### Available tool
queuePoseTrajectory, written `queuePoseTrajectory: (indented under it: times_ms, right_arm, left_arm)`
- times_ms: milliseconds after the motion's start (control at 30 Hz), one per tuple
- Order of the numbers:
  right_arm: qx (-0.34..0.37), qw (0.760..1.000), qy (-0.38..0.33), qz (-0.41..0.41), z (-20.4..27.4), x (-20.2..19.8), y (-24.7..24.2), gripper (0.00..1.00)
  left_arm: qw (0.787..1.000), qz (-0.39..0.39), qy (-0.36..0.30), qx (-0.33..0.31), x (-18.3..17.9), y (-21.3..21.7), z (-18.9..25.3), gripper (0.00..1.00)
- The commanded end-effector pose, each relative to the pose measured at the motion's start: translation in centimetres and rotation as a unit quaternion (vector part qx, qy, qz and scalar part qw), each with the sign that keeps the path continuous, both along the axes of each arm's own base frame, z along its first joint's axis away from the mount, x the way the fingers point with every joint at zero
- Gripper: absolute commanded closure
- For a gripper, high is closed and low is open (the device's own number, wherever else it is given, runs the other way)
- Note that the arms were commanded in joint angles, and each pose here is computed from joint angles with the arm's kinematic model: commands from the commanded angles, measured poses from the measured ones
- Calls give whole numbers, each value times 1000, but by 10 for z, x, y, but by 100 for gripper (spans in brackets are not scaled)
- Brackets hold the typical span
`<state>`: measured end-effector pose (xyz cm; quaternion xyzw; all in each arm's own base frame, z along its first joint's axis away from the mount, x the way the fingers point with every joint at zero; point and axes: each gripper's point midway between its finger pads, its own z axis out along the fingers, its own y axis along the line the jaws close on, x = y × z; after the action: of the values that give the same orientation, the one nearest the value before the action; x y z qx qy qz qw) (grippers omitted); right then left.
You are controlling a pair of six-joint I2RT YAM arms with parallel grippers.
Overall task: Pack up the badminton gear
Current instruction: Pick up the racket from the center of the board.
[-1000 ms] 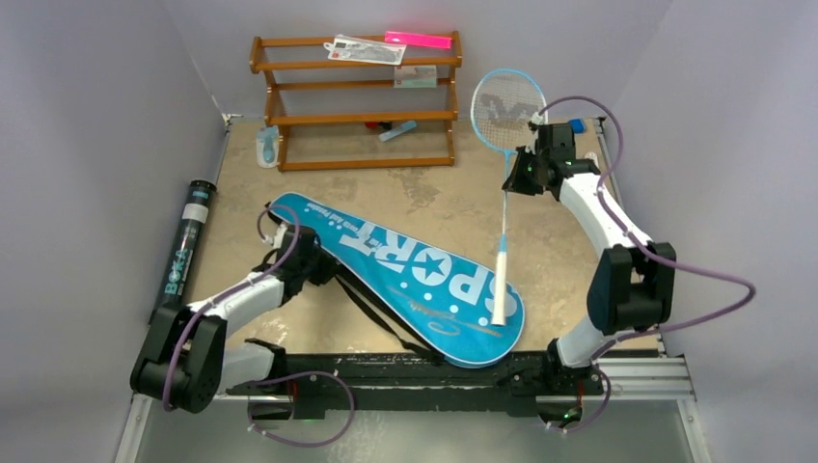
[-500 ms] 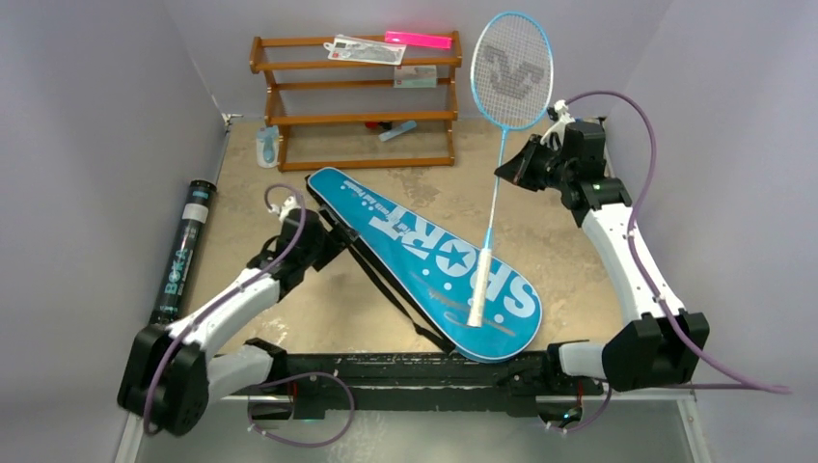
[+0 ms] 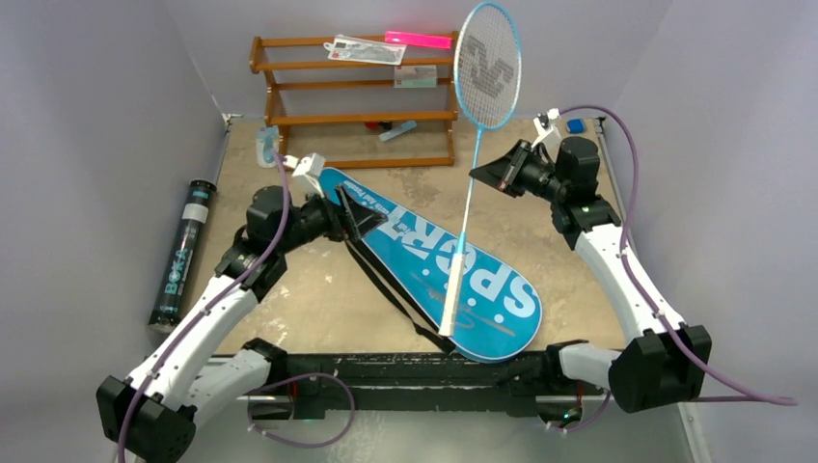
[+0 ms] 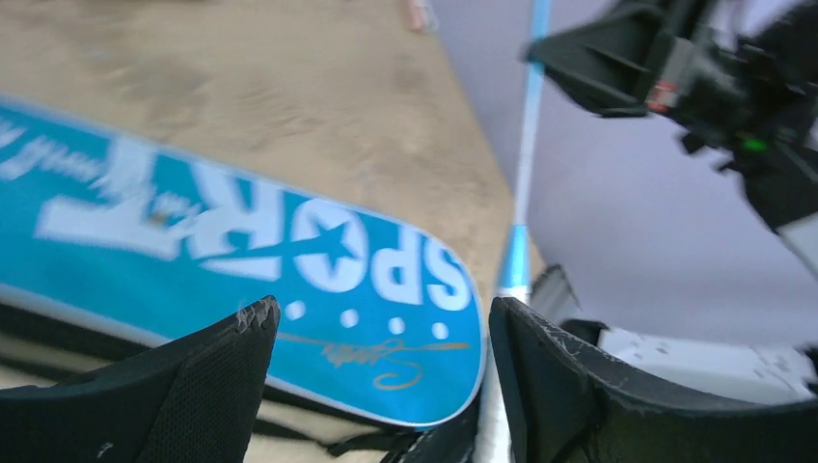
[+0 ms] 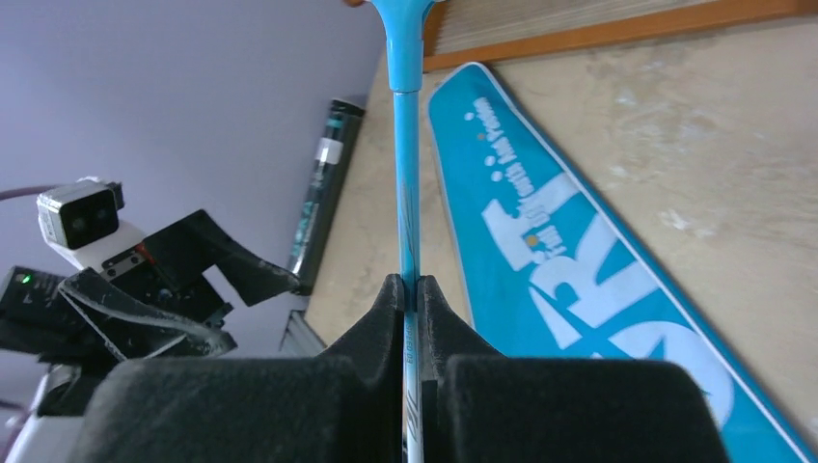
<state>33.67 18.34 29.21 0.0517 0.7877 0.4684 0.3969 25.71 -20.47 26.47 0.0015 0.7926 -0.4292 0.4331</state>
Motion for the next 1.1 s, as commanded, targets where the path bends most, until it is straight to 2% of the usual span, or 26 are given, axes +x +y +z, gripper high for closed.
queuePoseTrajectory:
  times_ms: [0, 133, 267, 367, 533, 767, 967, 1000, 1033, 1067]
  right_arm:
    - [63, 993, -86, 50, 57, -19, 24, 100]
    - [89, 985, -126, 74, 73, -34, 34, 100]
    - [103, 981, -136, 92, 78, -42, 39, 100]
    - [111, 979, -138, 102, 80, -46, 42, 100]
    - [116, 977, -141, 105, 83, -48, 45, 100]
    - [127, 975, -142, 117, 82, -49, 53, 100]
    - [131, 974, -142, 121, 82, -50, 60, 100]
    - [132, 973, -143, 123, 83, -51, 62, 100]
    - [132, 973, -143, 125, 83, -53, 63, 100]
    - [132, 972, -144, 127, 83, -54, 64, 100]
  left_arm:
    - [974, -159, -137, -88, -20, -59, 77, 24]
    - [961, -197, -172, -91, -18, -97, 92, 28]
    - [949, -222, -191, -115, -9, -116, 103, 30]
    - [946, -239, -184, -118, -2, -129, 105, 35]
    - [941, -262, -175, -127, 2, -146, 106, 51]
    - [934, -291, -166, -126, -1, -158, 101, 55]
    - [934, -293, -163, -126, 3, -163, 100, 74]
    - [934, -291, -163, -125, 5, -164, 101, 81]
    - [935, -289, -163, -125, 7, -165, 101, 94]
    - [936, -288, -165, -121, 7, -165, 100, 100]
